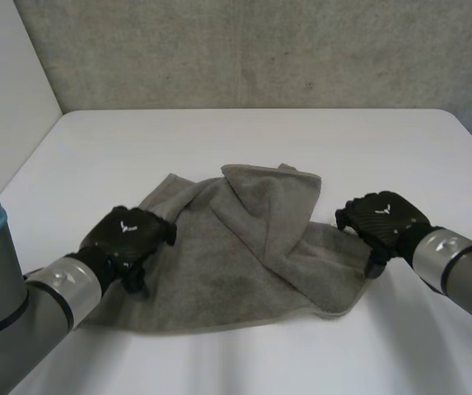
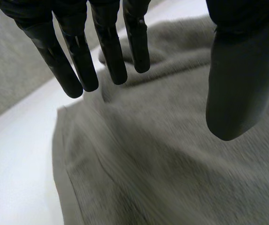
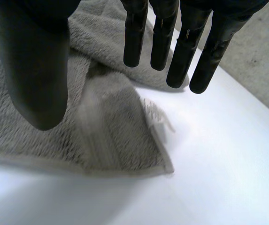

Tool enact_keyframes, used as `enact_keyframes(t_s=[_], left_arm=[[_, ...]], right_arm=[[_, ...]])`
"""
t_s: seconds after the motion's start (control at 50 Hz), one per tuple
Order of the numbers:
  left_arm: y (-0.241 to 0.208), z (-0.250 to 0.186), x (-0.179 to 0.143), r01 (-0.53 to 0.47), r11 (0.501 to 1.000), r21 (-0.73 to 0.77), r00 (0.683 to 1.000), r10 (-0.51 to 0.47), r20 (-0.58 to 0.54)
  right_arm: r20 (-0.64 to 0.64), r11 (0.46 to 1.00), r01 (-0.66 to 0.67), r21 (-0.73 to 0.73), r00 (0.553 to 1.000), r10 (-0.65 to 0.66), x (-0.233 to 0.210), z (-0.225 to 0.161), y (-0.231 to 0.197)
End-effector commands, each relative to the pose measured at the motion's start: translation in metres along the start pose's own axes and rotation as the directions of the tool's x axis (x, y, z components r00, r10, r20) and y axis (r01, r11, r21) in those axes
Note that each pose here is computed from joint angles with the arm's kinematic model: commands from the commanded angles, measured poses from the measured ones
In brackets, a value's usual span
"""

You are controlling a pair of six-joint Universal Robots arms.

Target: Fold the towel.

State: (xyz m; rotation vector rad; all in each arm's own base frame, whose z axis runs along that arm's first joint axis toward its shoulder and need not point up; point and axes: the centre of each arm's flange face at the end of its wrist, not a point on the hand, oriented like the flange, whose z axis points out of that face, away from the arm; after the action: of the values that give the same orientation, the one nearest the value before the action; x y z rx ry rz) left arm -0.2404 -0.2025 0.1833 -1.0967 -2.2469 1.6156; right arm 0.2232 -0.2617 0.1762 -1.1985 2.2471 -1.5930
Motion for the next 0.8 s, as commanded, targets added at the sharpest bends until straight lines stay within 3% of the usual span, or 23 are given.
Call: enact_keyframes(t_s=[0.02,0.14,0.34,0.8], left_arm=[[0.026,-0.014,0.008,0.001,0.996,-0.092,1.0,-0.003,-0.019],[0.038,-0.017,0.004,0.017,0.993,-0.116,1.0,-0.016,0.007],[0.058,-0.004,-0.034,-0.002,0.995,-0.102,0.989,0.017,0.148],[0.072,0.005,-0.041,0.042,0.995,-0.087,0.996,-0.035,0.082]], right_arm=[[0.036,0.999,0.018,-0.03,0.999,-0.017,0.007,-0.014,0.024],[0.018,0.998,0.05,-0.048,0.999,-0.05,0.019,-0.016,0.041],[-0.036,0.996,0.09,-0.013,0.995,-0.091,0.033,-0.004,0.055],[0.021,0.999,0.04,-0.023,0.999,-0.039,0.016,0.005,0.065]])
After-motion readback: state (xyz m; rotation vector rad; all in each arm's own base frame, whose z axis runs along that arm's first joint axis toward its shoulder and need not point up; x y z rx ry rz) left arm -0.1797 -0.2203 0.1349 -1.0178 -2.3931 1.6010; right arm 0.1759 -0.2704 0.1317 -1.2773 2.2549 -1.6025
